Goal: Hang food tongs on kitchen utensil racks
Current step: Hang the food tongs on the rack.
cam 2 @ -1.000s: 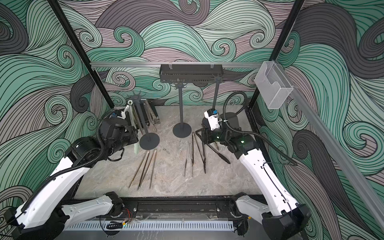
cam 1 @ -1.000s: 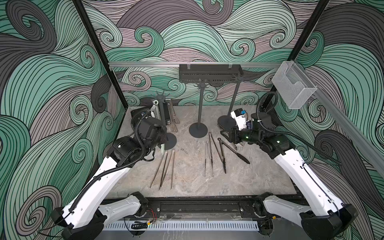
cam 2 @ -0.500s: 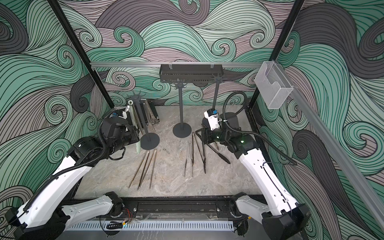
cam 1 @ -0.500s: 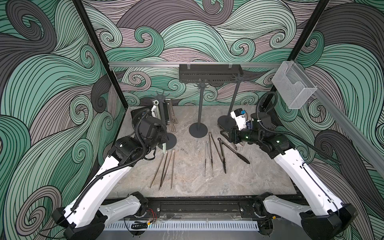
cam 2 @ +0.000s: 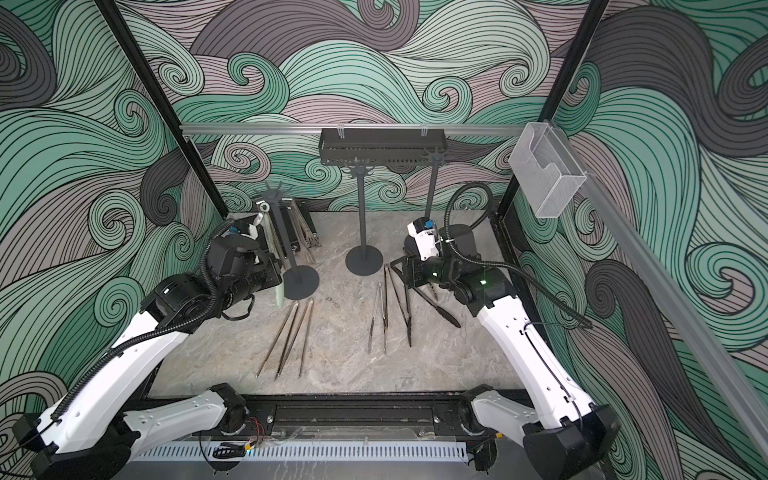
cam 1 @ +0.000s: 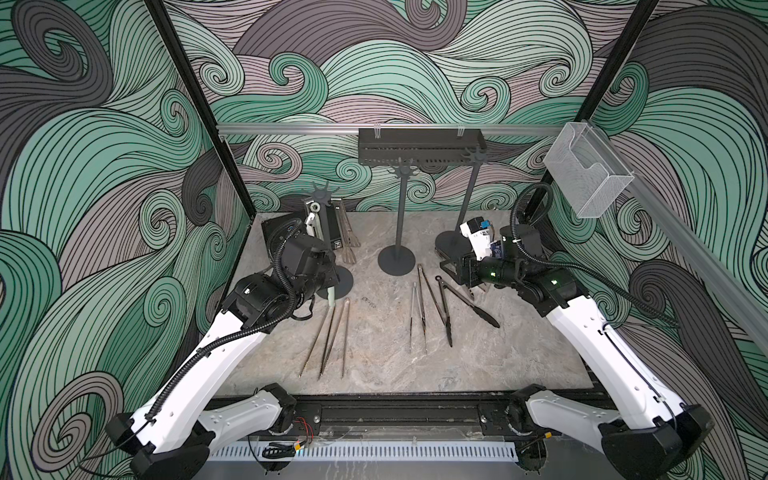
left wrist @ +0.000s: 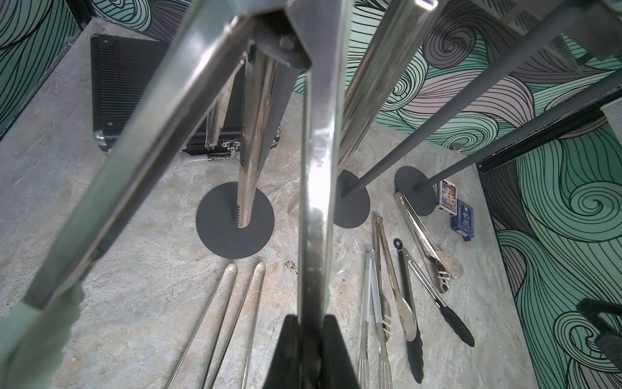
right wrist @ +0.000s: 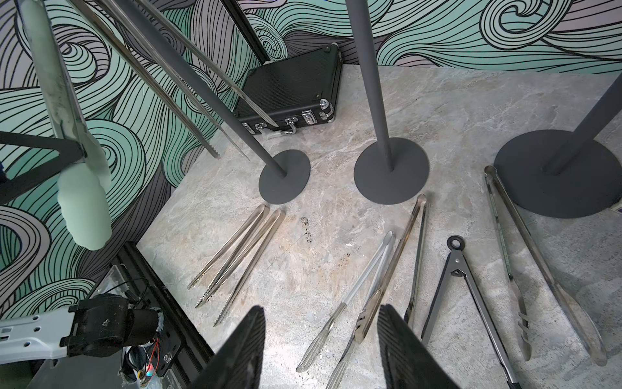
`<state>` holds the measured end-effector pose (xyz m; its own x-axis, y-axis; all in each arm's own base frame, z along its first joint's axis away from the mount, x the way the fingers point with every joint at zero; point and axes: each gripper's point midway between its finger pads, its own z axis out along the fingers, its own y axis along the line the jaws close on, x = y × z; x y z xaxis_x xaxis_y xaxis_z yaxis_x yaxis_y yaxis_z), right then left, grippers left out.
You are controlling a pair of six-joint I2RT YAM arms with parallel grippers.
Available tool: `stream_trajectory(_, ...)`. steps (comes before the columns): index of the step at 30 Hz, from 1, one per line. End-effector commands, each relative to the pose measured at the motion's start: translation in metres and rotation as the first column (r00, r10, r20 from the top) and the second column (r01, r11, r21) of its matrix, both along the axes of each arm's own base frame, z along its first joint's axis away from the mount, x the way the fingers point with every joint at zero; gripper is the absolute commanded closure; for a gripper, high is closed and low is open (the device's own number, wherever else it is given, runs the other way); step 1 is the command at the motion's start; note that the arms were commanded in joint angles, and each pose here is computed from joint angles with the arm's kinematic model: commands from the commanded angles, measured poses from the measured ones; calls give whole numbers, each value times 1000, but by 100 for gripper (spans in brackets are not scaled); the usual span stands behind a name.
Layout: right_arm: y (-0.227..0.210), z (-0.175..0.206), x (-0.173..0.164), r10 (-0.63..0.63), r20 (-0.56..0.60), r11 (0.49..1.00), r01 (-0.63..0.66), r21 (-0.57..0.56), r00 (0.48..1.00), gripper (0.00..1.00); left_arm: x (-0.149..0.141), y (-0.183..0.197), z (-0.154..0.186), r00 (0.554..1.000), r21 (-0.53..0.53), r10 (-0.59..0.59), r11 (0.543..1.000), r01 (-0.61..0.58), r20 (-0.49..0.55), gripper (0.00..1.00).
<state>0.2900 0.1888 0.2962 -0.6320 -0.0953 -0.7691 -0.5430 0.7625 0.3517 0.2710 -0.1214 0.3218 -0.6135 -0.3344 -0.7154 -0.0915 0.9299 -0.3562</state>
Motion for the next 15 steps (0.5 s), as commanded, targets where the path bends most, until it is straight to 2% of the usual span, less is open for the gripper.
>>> stream_trajectory(1, 3, 1, -1, 10, -1, 1000, -10, 10, 1000, 44, 3, 3, 7, 999, -12, 12, 1000, -11, 34, 100)
stream_trajectory(9, 3, 1, -1, 10, -2, 1000, -10, 10, 1000, 44, 14, -1, -5, 1000, 0, 3, 1000, -3, 21, 99)
stream_trajectory(15, 2, 1, 0, 6, 1, 1000, -6, 6, 1000, 44, 20, -2, -10, 1000, 2, 2, 1000, -2, 15, 83)
